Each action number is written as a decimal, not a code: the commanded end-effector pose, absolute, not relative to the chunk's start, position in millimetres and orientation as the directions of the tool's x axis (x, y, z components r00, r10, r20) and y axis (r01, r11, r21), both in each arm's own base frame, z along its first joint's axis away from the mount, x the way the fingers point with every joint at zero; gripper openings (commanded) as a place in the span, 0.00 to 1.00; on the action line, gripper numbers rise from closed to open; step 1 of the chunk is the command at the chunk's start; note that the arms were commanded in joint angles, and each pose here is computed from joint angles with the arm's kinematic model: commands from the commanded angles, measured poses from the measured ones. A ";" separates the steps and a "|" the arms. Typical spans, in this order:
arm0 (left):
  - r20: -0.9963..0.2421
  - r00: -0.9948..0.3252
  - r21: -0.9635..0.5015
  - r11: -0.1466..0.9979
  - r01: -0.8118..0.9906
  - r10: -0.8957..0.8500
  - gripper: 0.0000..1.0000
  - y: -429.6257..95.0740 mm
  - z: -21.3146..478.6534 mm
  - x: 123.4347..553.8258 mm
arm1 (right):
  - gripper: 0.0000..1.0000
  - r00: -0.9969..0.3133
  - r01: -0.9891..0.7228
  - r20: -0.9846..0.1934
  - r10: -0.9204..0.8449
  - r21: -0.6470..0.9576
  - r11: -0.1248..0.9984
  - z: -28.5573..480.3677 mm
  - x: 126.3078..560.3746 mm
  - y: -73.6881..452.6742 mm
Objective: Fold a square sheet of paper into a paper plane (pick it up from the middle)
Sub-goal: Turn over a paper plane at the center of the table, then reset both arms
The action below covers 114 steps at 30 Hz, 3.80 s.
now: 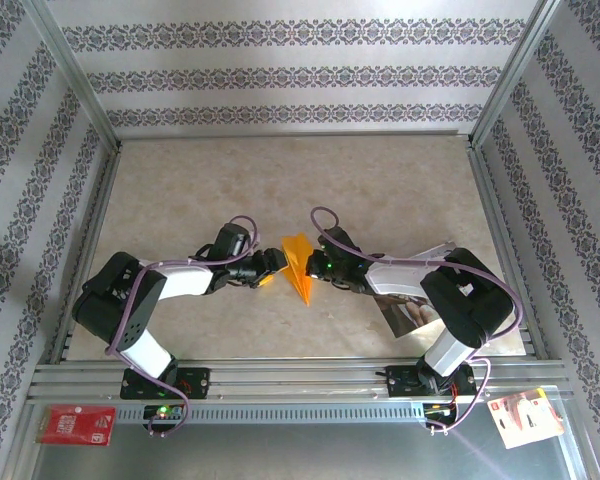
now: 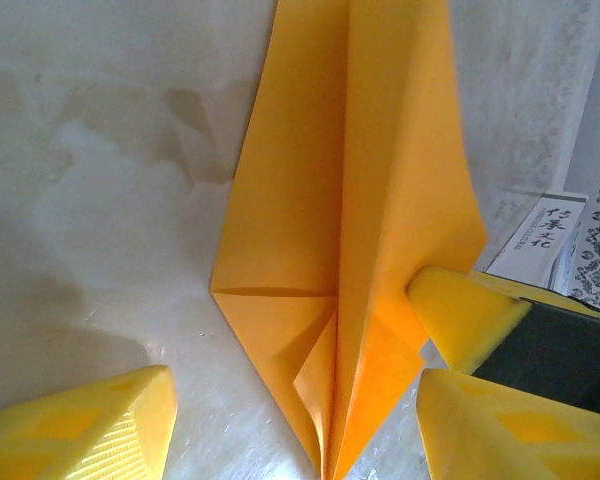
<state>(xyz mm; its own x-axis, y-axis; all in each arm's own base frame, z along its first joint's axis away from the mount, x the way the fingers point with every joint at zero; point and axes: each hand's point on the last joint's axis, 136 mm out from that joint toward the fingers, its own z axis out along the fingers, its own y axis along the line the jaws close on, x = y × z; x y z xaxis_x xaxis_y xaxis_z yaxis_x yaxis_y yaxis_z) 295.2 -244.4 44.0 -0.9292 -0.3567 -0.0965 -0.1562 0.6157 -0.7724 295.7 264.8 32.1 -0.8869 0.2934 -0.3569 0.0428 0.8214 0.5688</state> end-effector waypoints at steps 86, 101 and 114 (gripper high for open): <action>-0.185 -0.949 -0.767 0.642 -0.024 -0.256 0.34 -275.6 52.9 336.4 | 0.26 -0.816 0.121 -0.377 0.438 0.629 0.768 40.8 303.6 234.2; -0.433 -0.825 -0.657 0.754 0.013 -0.364 0.65 -188.5 119.8 370.6 | 0.52 -0.700 0.051 -0.626 0.344 0.437 0.898 124.9 345.0 153.1; -0.865 -0.441 -0.068 0.926 -0.370 -0.240 1.00 19.7 165.6 378.6 | 0.98 -0.531 0.388 -0.847 0.029 -0.213 0.897 165.4 384.6 -11.7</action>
